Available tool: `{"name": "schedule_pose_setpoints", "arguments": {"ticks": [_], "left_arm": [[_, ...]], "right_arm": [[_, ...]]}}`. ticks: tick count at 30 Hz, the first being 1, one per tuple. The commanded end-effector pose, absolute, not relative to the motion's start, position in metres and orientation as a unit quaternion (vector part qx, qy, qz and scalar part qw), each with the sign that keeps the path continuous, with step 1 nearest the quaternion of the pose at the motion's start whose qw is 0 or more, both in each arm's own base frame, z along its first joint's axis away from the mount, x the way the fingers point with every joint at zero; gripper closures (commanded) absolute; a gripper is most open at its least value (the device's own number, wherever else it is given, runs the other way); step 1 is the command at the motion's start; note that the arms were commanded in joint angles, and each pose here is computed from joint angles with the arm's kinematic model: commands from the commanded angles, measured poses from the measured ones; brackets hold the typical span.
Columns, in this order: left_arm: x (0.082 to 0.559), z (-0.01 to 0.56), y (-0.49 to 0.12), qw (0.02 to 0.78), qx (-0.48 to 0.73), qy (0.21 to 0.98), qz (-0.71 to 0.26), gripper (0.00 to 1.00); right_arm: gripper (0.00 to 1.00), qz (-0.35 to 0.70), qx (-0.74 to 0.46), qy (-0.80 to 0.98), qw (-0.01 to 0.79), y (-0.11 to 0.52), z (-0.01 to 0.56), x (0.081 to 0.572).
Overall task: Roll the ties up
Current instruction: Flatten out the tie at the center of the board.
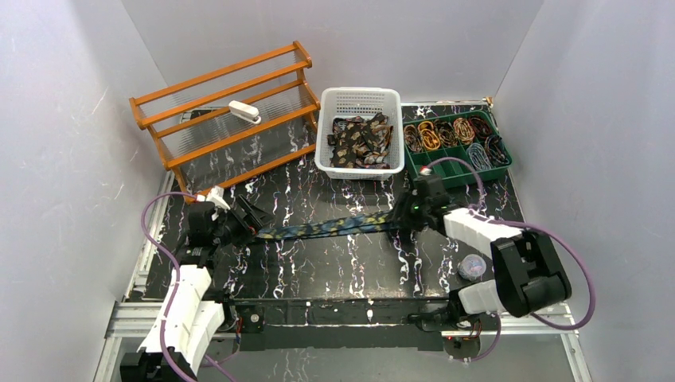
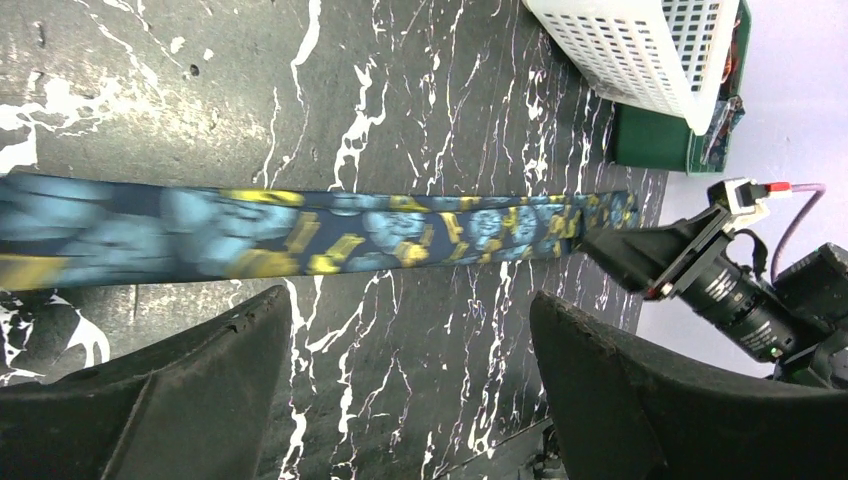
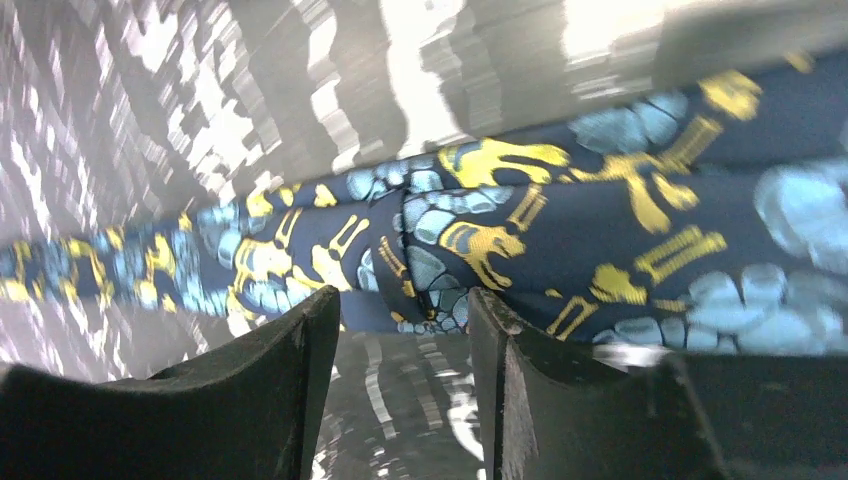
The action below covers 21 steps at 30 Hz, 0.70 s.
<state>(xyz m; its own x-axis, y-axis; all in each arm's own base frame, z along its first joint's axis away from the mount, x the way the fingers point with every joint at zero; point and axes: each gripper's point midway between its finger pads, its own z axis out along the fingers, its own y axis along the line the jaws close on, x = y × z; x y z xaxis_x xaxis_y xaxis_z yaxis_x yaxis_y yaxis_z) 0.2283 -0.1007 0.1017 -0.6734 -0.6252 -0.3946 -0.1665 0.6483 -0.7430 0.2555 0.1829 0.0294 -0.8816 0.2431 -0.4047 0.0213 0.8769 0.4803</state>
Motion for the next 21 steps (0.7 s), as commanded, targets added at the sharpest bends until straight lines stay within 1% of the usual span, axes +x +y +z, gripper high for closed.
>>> {"name": "schedule_pose_setpoints", "arguments": {"ticks": [1,4,6,9,13,18,21], "left_arm": [[0.231,0.111,-0.101,0.338,-0.221,0.852,-0.334,0.13],[0.232,0.104,-0.097,0.337,-0.231,0.855,-0.319,0.12],[0.231,0.094,-0.094,0.331,-0.237,0.861,-0.304,0.11],[0.227,0.077,-0.092,0.321,-0.242,0.872,-0.278,0.11],[0.223,0.06,-0.097,0.314,-0.22,0.89,-0.246,0.12],[0.222,0.055,-0.107,0.329,-0.17,0.906,-0.208,0.16],[0.223,0.049,-0.109,0.325,-0.148,0.916,-0.181,0.18]], "right_arm": [[0.41,0.105,0.204,0.952,0.201,0.082,-0.009,0.234],[0.41,0.1,0.254,0.931,0.241,0.045,0.006,0.249],[0.41,0.118,0.258,0.921,0.266,0.039,0.024,0.262],[0.39,0.184,0.212,0.919,0.277,0.061,0.054,0.277],[0.38,0.249,0.157,0.914,0.281,0.084,0.083,0.28],[0.39,0.269,0.137,0.906,0.296,0.09,0.099,0.275],[0.4,0.283,0.133,0.907,0.283,0.095,0.1,0.27]]}}
